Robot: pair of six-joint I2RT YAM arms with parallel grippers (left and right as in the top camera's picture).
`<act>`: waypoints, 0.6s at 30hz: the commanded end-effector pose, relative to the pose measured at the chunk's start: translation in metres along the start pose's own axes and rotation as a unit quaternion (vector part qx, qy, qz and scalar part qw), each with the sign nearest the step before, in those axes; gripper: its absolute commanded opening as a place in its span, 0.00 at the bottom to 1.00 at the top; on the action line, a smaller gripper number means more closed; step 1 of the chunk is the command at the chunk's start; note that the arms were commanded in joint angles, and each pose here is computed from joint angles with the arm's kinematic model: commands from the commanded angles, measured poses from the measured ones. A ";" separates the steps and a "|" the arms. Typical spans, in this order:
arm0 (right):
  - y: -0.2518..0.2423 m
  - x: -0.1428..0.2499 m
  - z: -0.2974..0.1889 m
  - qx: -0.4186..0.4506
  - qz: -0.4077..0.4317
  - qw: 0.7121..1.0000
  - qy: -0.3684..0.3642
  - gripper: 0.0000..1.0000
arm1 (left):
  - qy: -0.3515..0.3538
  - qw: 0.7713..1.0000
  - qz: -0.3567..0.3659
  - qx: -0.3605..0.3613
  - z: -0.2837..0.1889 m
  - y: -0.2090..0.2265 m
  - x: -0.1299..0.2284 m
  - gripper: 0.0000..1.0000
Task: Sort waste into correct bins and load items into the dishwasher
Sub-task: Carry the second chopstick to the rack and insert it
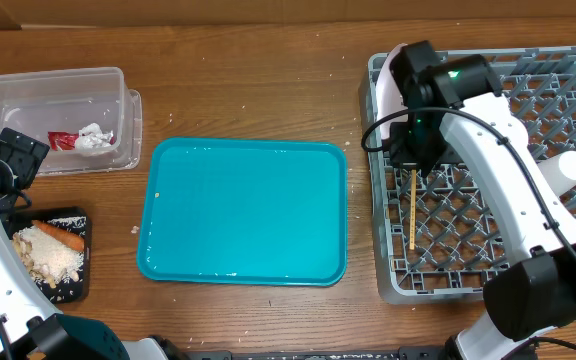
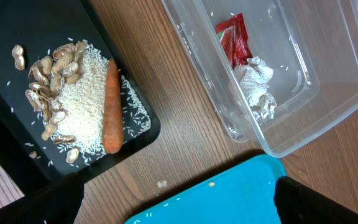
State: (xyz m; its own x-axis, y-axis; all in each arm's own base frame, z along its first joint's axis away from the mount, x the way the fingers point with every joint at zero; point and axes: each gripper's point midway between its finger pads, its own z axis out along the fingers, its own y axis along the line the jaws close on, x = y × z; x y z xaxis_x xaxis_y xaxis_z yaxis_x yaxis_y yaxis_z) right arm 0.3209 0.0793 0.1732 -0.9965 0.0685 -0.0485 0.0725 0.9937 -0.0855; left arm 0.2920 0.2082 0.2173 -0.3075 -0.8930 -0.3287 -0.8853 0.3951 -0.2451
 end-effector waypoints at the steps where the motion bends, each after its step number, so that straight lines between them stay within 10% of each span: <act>1: 0.010 0.009 0.013 -0.057 -0.045 0.997 0.033 0.04 | -0.003 1.000 0.005 -0.002 -0.001 0.000 -0.002 1.00; 18: 0.011 0.019 0.037 -0.061 -0.067 0.994 0.054 0.05 | -0.003 1.000 0.005 -0.002 -0.001 0.000 -0.002 1.00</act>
State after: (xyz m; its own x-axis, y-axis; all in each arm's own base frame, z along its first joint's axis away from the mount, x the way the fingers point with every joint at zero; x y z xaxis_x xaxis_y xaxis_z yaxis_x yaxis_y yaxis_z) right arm 0.3068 0.0879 0.1388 -0.9970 -0.0530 0.0556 -0.0513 0.9982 0.0305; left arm 0.2920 0.2082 0.2173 -0.3075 -0.8930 -0.3287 -0.8853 0.3951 -0.2451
